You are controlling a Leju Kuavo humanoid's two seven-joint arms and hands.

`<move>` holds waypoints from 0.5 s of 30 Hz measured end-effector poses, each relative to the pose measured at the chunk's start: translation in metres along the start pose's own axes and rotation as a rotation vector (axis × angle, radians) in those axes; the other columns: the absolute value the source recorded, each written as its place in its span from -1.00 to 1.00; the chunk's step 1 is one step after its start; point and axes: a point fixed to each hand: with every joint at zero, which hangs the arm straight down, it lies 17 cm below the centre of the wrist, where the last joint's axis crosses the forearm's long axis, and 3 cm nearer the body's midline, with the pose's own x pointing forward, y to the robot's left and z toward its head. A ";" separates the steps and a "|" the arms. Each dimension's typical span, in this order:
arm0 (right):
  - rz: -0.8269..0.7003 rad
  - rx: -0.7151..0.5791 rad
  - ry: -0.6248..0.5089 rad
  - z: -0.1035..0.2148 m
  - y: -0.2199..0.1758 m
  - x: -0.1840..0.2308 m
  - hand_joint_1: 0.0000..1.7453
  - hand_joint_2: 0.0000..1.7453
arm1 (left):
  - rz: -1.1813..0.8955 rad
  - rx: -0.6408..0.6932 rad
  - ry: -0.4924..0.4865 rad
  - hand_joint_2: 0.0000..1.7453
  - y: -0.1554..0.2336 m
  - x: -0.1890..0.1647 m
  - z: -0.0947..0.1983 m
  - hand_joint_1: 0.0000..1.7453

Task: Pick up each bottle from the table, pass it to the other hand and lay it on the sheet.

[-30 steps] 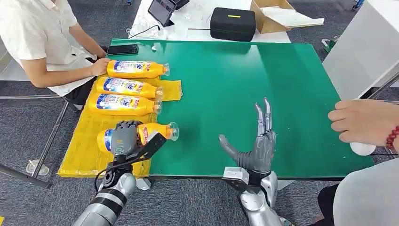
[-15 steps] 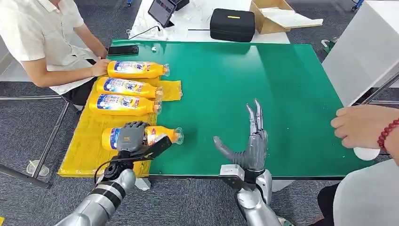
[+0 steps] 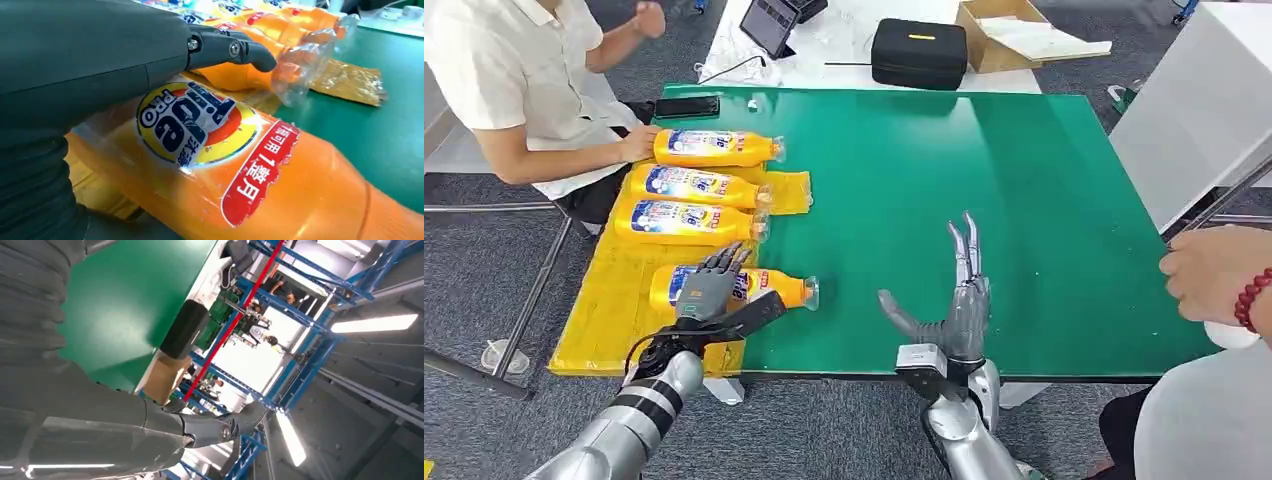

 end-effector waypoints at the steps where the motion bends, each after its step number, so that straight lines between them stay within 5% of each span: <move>1: -0.004 0.001 0.000 0.000 0.001 0.000 -1.00 1.00 | 0.012 -0.007 -0.009 1.00 -0.001 0.001 0.001 -0.90; 15: -0.004 0.018 -0.001 0.003 0.001 -0.002 -1.00 1.00 | 0.208 -0.017 -0.158 1.00 -0.001 0.021 0.014 -1.00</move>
